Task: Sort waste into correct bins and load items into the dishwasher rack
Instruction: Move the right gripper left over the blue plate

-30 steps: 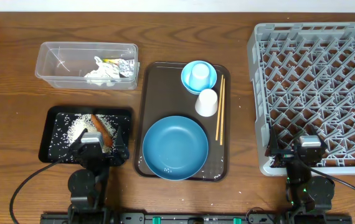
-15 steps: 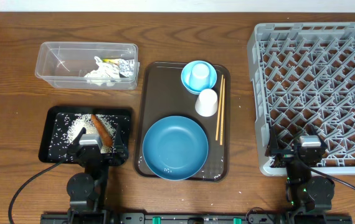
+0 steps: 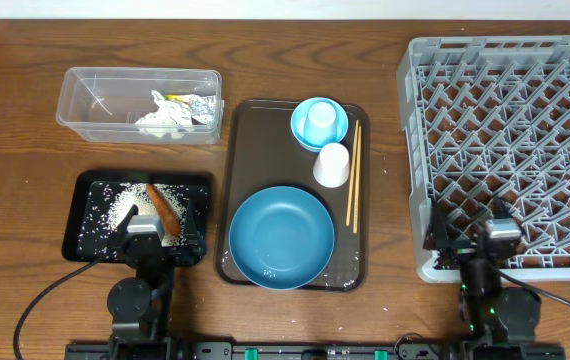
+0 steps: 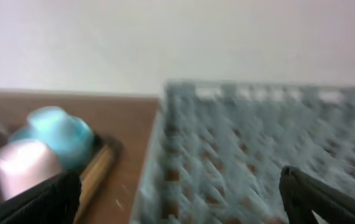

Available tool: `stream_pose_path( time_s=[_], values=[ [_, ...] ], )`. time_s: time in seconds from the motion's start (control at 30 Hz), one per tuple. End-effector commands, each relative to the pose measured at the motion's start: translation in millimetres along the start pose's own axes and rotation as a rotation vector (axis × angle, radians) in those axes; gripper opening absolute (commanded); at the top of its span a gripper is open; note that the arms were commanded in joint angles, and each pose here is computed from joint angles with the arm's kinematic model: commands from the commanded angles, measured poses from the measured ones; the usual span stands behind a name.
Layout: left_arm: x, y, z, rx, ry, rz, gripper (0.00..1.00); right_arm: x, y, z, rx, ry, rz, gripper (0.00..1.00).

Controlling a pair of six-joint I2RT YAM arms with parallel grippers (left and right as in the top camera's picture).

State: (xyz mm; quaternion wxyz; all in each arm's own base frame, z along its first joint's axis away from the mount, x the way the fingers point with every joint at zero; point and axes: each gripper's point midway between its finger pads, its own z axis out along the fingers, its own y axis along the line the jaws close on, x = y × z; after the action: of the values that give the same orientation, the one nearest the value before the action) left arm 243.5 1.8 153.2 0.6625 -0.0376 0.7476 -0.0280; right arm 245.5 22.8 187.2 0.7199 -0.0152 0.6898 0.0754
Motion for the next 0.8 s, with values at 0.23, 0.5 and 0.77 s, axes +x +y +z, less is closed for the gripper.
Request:
stream_pose_path(
  time_s=[0.23,0.5,0.77],
  values=[
    [15.1,5.2,2.3,-0.023,0.03,-0.002,0.98,-44.6,80.0,-24.0,-0.519,0.033,0.78,0.99],
    [15.1,5.2,2.3,-0.023,0.03,-0.001,0.98,-103.2,79.9,-34.7,-0.558,-0.089,0.837,0.99],
    [15.1,5.2,2.3,-0.023,0.03,-0.002,0.98,-139.3,92.7,-18.7,-0.469,0.16,0.572,0.99]
  ],
)
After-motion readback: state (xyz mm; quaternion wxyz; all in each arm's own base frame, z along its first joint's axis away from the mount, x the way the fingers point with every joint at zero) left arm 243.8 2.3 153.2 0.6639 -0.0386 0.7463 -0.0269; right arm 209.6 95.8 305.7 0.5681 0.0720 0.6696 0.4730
